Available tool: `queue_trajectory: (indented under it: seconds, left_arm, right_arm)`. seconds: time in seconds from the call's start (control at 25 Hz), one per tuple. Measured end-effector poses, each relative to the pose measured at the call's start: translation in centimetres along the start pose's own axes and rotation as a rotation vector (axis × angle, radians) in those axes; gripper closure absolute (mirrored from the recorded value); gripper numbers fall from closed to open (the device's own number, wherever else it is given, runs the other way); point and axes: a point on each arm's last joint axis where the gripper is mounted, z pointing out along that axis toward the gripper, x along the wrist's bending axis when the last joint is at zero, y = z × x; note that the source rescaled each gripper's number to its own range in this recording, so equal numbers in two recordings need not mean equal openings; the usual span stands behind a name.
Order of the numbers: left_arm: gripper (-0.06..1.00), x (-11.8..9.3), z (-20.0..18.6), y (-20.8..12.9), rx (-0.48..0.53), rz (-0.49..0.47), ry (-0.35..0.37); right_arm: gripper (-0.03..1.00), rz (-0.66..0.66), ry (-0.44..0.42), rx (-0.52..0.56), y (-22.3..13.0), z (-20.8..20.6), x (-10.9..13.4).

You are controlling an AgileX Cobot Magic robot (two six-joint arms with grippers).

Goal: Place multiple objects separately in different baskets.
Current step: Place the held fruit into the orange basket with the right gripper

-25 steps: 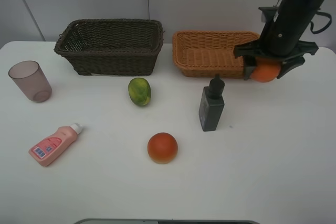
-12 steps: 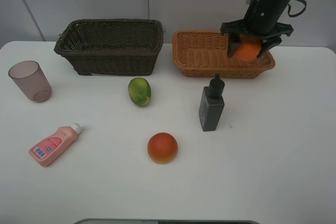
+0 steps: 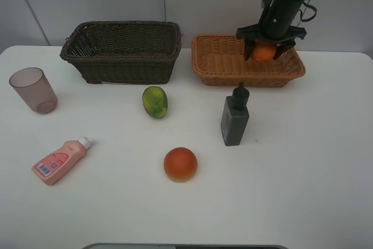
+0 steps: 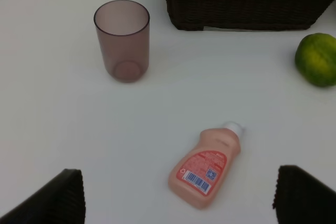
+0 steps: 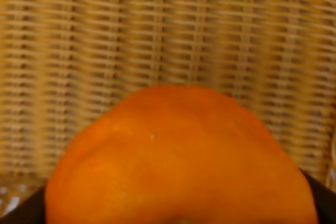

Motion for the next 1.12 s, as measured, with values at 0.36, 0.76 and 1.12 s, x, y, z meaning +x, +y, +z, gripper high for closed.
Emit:
queue_trajectory:
  seconds: [0.36,0.76,1.12]
  left_arm:
    - [0.03,0.0,0.0,0.0,0.0,0.0,0.0]
    - [0.03,0.0,0.0,0.0,0.0,0.0,0.0]
    - [0.03,0.0,0.0,0.0,0.0,0.0,0.0]
  right_arm:
    - [0.33,-0.007,0.004,-0.03,0.4,3.4,0.3]
    - [0.33,-0.007,0.005,-0.036,0.5,3.8,0.3]
    - [0.0,-0.007,0.005,-0.036,0.5,3.8,0.3]
